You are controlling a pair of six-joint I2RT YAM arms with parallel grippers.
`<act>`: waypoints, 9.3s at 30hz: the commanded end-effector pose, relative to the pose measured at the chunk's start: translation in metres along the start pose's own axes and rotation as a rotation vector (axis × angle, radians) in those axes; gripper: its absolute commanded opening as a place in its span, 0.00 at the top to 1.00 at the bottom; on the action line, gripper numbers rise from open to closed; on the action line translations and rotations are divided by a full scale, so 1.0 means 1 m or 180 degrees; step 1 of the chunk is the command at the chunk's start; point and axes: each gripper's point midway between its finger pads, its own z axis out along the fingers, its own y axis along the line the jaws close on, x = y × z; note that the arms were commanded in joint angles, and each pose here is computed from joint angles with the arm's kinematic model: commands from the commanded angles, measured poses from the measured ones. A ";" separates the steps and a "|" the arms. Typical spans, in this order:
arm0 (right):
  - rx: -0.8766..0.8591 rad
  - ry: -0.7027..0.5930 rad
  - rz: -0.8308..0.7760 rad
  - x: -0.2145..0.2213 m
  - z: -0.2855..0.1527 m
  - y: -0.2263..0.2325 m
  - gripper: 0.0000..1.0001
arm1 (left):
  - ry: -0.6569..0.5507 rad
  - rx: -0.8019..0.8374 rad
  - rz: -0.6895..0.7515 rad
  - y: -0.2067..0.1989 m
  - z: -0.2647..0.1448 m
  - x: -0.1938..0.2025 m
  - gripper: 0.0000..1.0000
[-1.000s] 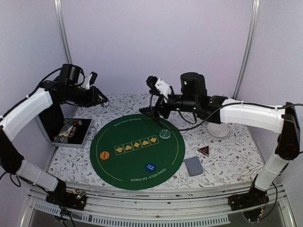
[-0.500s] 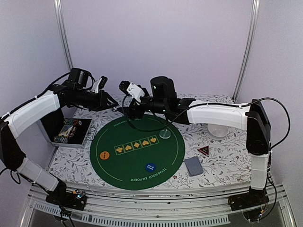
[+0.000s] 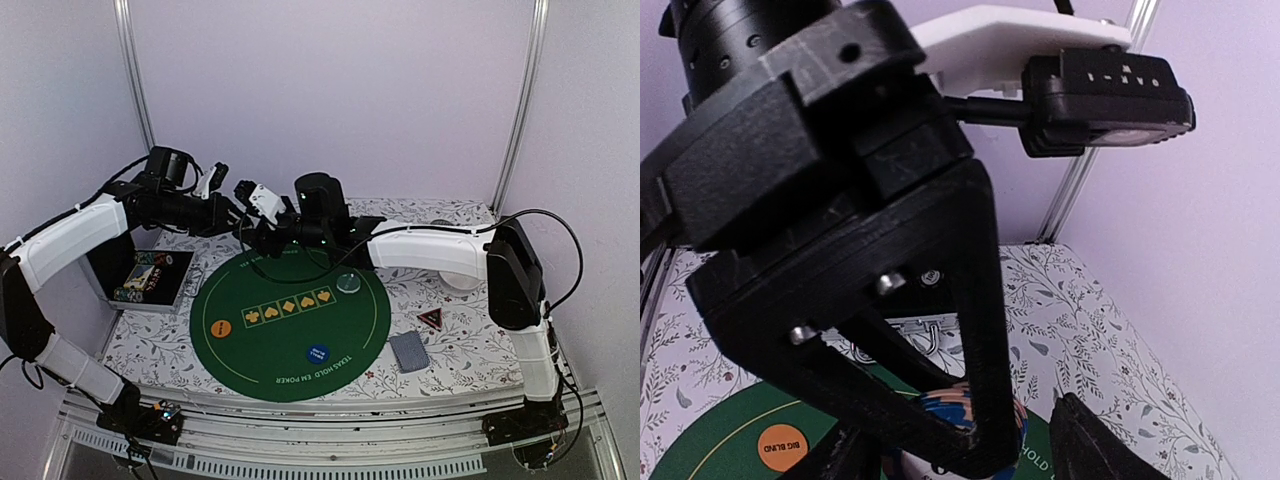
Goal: Distribute texas hold em gaming equipment
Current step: Pass from the left arm to the right, then place the poker chips pile in the small blind area, then pick up the pile of poker chips from the chip case.
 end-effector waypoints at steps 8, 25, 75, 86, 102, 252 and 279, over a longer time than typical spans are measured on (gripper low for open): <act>0.0264 0.0123 0.0014 0.018 0.014 -0.012 0.38 | -0.0035 0.0145 0.0093 -0.014 0.001 0.000 1.00; 0.0428 0.0132 -0.0028 0.011 0.009 -0.024 0.92 | 0.0148 0.0275 0.0019 -0.014 0.018 0.018 1.00; 0.0501 0.0038 -0.0252 0.004 -0.009 -0.023 0.50 | 0.0203 0.0128 -0.0009 -0.003 0.030 0.027 1.00; 0.0544 0.0327 -0.0067 0.034 -0.028 -0.020 0.79 | 0.0374 0.0336 -0.0068 -0.002 0.048 0.051 1.00; 0.0840 0.1393 0.0693 0.141 -0.114 0.008 0.97 | 0.0754 0.0702 -0.0047 -0.023 0.115 0.130 1.00; 0.0432 0.3846 0.1164 0.278 -0.220 0.090 0.01 | -0.0023 0.0205 0.0564 0.004 0.046 0.035 0.37; 0.0703 0.1974 0.0922 0.166 -0.263 -0.069 0.01 | 0.0868 -0.3177 -0.0966 0.289 -0.146 0.075 0.45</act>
